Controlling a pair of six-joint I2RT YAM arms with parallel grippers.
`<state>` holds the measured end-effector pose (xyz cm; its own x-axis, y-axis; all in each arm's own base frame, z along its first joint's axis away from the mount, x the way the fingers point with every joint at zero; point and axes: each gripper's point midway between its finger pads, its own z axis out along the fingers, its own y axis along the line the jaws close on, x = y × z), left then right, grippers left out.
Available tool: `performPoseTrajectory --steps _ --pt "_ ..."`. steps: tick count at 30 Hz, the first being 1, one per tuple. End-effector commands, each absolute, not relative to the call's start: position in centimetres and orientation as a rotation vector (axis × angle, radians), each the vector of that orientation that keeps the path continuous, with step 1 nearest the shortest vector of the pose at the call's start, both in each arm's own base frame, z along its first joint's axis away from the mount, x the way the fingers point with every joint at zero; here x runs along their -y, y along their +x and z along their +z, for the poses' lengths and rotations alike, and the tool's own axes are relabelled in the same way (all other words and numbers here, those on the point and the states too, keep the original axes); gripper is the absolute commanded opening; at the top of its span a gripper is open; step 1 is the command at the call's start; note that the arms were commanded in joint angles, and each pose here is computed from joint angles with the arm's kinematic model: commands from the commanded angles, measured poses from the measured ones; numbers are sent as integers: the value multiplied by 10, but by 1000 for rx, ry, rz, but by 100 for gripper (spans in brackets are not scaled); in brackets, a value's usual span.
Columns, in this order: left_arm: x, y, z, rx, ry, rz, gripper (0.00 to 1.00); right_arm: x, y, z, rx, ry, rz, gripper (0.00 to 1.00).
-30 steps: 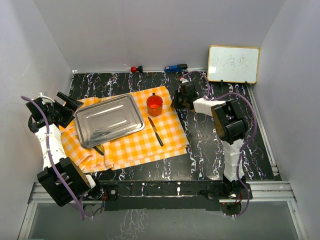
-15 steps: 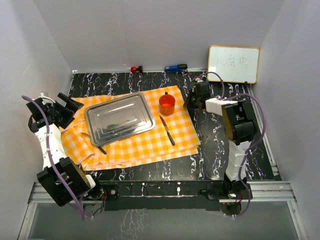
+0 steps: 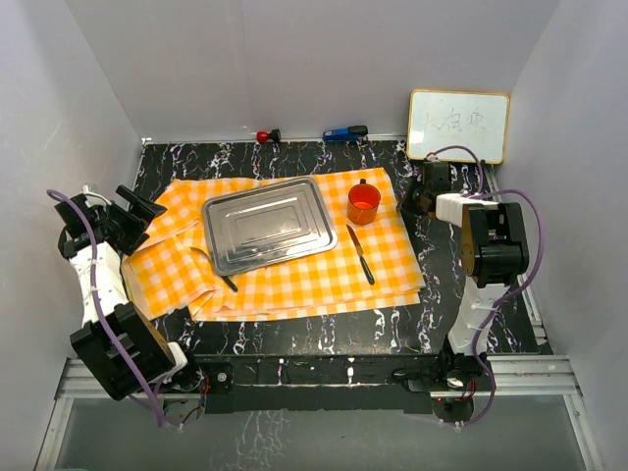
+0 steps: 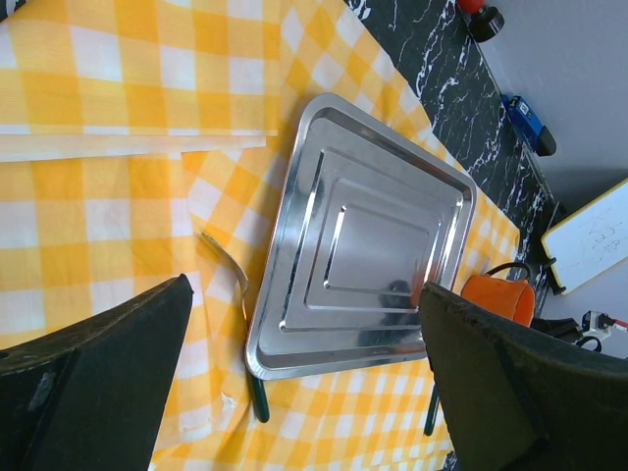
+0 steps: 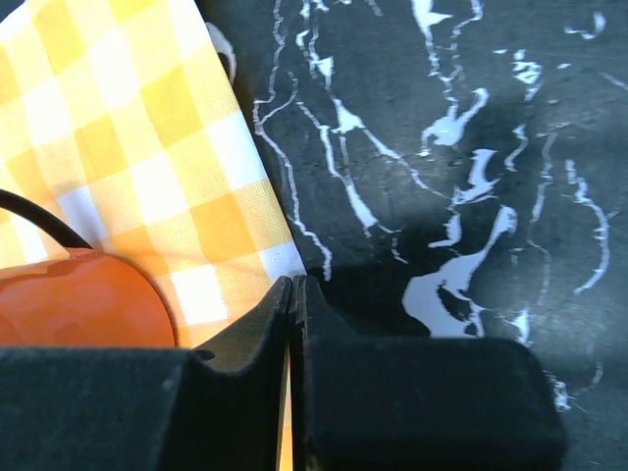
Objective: Set the dinner table for one person
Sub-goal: Adjust the napkin at the center of the board.
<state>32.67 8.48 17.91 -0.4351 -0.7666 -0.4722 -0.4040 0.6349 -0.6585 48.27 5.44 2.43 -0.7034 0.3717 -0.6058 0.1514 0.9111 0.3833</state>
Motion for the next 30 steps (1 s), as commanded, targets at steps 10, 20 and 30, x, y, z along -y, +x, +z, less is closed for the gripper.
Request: performPoseTrajectory --steps 10,20,30 --pt "-73 331 183 -2062 -876 -657 99 10 452 6 -2423 540 222 0" --pt "-49 342 179 -2088 -830 -713 99 22 451 33 -2352 586 342 0" --pt "-28 354 176 -2129 -780 -716 99 -84 436 75 -2392 267 459 0"
